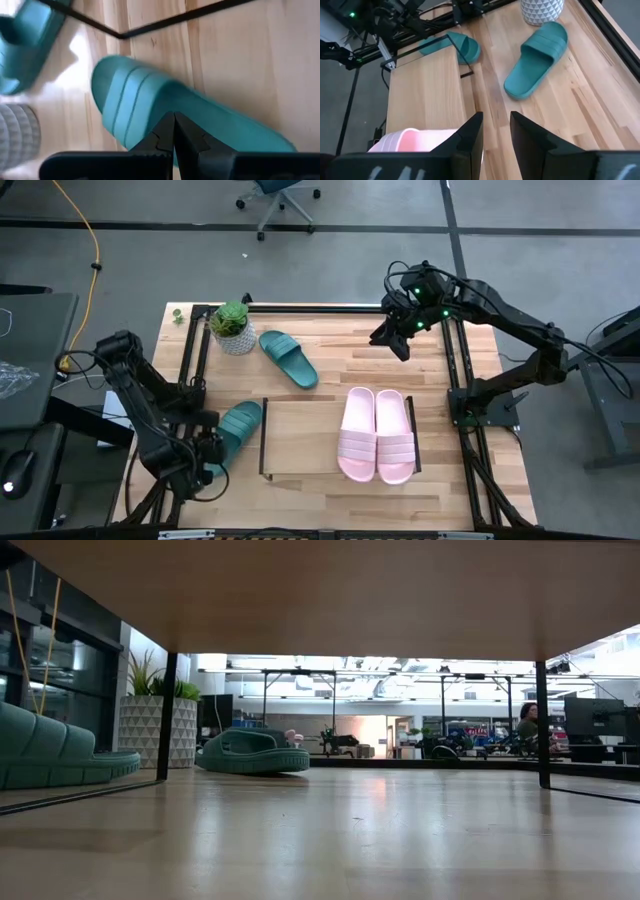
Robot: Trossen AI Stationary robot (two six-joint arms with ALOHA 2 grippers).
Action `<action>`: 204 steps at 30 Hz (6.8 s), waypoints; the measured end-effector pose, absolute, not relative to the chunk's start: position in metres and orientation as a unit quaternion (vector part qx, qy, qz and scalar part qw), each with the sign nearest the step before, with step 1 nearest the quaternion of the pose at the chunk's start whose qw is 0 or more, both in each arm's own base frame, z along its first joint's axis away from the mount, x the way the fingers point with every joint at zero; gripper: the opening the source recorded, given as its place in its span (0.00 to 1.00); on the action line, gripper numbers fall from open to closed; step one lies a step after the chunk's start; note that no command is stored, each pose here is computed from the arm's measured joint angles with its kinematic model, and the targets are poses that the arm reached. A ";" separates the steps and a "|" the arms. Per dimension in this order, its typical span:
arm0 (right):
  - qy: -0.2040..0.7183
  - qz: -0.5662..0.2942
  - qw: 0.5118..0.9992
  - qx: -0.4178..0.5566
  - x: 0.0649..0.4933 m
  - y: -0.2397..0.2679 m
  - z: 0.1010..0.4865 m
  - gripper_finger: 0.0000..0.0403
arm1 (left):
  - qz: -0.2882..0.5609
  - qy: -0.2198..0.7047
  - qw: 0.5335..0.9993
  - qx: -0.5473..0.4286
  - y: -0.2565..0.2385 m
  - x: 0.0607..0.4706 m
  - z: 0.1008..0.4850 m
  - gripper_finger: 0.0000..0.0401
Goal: Pick and place slides into the shelf
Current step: Put the bottom green slide on the shelf
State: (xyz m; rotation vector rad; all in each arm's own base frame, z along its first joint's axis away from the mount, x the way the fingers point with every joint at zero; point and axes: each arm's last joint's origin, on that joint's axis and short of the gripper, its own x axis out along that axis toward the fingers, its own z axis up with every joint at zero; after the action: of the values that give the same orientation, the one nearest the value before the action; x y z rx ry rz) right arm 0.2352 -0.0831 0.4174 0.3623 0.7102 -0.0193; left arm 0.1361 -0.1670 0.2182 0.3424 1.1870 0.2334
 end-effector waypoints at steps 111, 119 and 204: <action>0.353 -0.022 0.924 0.148 0.234 -0.084 0.416 0.22 | 0.160 0.585 0.745 0.278 -0.181 0.171 0.259 0.00; 0.353 -0.021 0.924 0.145 0.234 -0.084 0.416 0.22 | 0.133 0.579 0.756 0.274 -0.170 0.178 0.282 0.00; 0.346 -0.016 0.929 0.132 0.235 -0.085 0.417 0.22 | 0.176 0.626 0.757 0.064 -0.136 0.150 0.214 0.00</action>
State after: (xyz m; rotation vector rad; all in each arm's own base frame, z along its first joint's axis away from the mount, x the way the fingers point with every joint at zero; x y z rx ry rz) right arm 0.2350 -0.0847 0.4174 0.2695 0.7095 -0.0319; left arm 0.1502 -0.1357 0.2135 0.1387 1.3636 0.3840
